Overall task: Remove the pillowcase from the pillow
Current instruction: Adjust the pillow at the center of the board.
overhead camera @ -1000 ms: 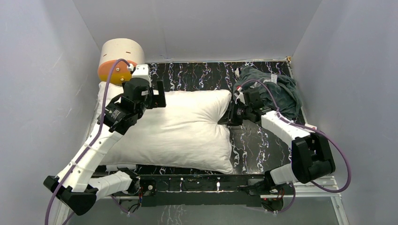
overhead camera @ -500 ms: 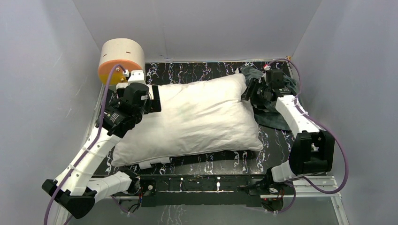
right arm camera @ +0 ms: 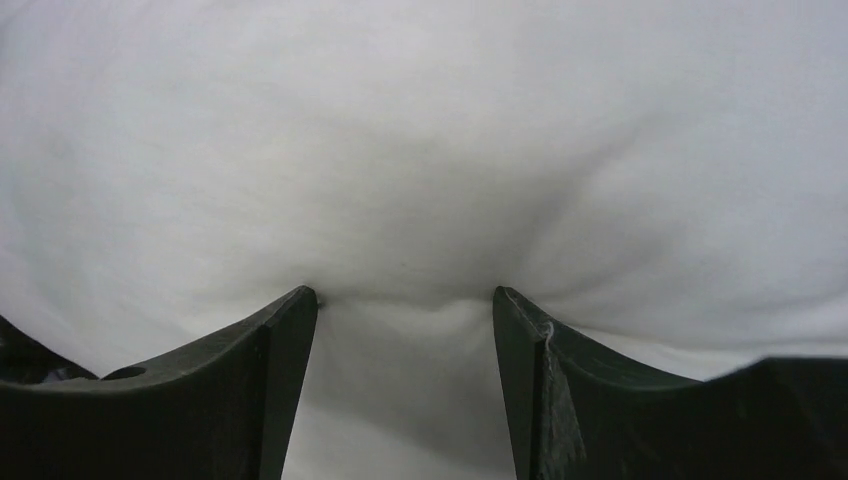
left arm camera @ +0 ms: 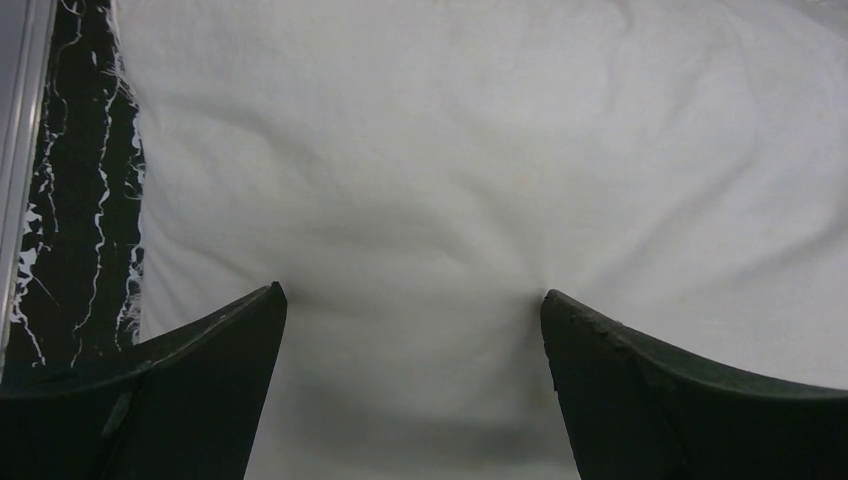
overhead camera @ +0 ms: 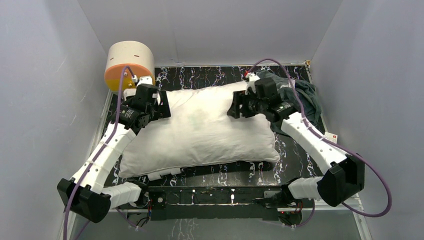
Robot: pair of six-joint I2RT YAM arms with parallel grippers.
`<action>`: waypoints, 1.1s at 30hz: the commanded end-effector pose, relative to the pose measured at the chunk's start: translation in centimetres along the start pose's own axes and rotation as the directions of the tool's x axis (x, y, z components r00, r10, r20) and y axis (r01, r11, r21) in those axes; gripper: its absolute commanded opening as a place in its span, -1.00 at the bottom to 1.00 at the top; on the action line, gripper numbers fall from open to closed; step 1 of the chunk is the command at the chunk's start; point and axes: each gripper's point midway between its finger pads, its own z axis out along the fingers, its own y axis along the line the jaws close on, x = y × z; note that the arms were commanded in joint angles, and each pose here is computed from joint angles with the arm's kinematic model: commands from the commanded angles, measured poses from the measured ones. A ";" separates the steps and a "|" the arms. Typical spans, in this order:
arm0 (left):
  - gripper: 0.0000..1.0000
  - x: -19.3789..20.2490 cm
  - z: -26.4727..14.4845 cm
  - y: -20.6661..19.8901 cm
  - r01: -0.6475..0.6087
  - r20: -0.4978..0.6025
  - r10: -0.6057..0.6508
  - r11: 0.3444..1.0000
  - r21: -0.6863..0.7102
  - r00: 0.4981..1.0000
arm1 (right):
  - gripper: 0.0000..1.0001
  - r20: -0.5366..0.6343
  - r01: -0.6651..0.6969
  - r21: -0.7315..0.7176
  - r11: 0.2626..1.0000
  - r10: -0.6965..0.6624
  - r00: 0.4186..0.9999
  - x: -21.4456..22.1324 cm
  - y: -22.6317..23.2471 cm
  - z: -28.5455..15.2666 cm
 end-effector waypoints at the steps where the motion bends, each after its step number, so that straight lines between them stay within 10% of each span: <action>1: 0.97 1.5 1.0 -1.0 0.032 -0.062 -0.026 0.994 0.102 0.998 | 0.41 -0.039 0.130 0.126 0.983 -0.126 0.991 2.4 -1.3 2.7; 8: 0.97 5.5 4.1 0.5 0.072 -0.148 -0.072 0.997 -0.001 0.986 | 0.23 -0.204 0.181 0.600 0.779 -0.069 0.976 6.3 -12.1 3.2; 12: 0.97 7.1 4.9 0.8 0.100 -0.183 -0.100 0.995 -0.012 0.978 | 0.35 -0.133 0.164 0.509 0.845 -0.111 0.985 2.5 -8.9 2.3; 16: 0.97 5.6 4.3 0.2 0.114 -0.148 -0.109 0.993 0.031 0.983 | 0.39 0.039 0.162 0.113 0.980 -0.168 0.985 -2.8 0.8 0.8; 22: 0.97 3.4 2.7 -0.6 0.139 -0.102 -0.129 0.986 0.093 0.986 | 0.34 0.106 0.240 -0.150 0.959 -0.226 0.968 -3.1 10.4 1.6; 26: 0.97 1.4 1.2 -0.7 0.161 -0.049 -0.156 0.979 0.123 0.987 | 0.32 0.017 0.323 -0.106 0.940 -0.323 0.946 0.2 11.9 5.7; 33: 0.97 -0.8 -1.7 0.2 0.184 0.049 -0.193 0.971 0.152 0.980 | 0.27 -0.342 0.396 0.215 0.893 -0.311 0.886 9.8 1.1 12.2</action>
